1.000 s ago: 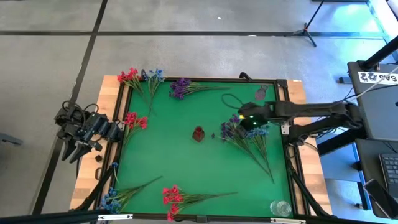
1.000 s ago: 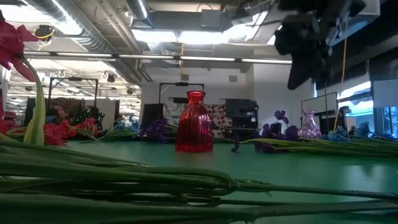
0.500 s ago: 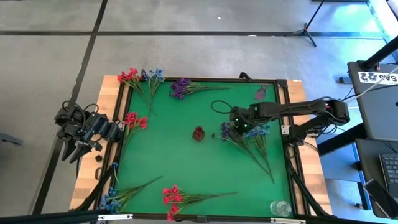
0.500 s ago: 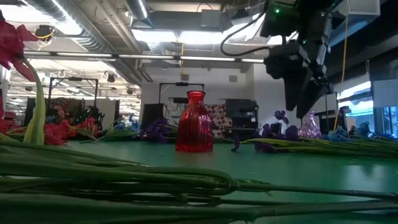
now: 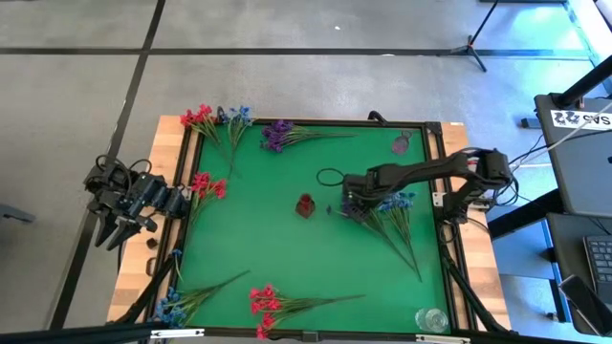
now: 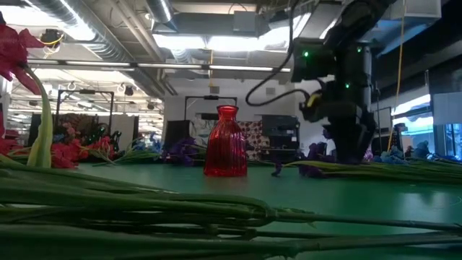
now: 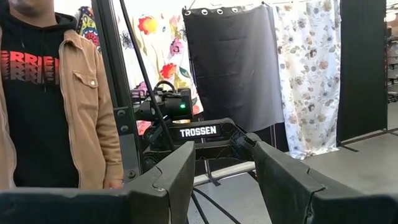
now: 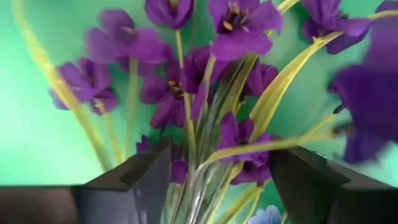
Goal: Sort flowers into vase by color
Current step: Put the bottom violet flowers into the red vase
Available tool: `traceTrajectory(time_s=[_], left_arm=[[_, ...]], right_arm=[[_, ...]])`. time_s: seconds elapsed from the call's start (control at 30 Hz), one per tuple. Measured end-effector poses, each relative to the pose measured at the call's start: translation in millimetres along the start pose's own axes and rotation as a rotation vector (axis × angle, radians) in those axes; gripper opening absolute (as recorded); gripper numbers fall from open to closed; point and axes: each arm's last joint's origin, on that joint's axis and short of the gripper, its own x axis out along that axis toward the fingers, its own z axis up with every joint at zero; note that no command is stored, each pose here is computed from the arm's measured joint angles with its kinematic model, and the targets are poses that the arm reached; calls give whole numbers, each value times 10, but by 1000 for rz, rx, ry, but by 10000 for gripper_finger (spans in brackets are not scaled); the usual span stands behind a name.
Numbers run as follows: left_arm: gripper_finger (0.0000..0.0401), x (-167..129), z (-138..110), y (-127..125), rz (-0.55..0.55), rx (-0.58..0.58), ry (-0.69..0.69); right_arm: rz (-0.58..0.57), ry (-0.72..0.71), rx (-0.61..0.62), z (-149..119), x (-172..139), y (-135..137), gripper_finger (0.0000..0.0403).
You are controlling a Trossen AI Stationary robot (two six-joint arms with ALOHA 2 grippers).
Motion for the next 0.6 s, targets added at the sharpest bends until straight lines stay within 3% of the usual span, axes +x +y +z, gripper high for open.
traceTrajectory(time_s=[0.23, 0.6], left_arm=[[161, 0, -1, 0, 0, 0, 0], [161, 0, 0, 0, 0, 0, 0]], right_arm=[[-15, -10, -1, 30, 69, 12, 175], [5, -79, 0, 95, -47, 52, 15]])
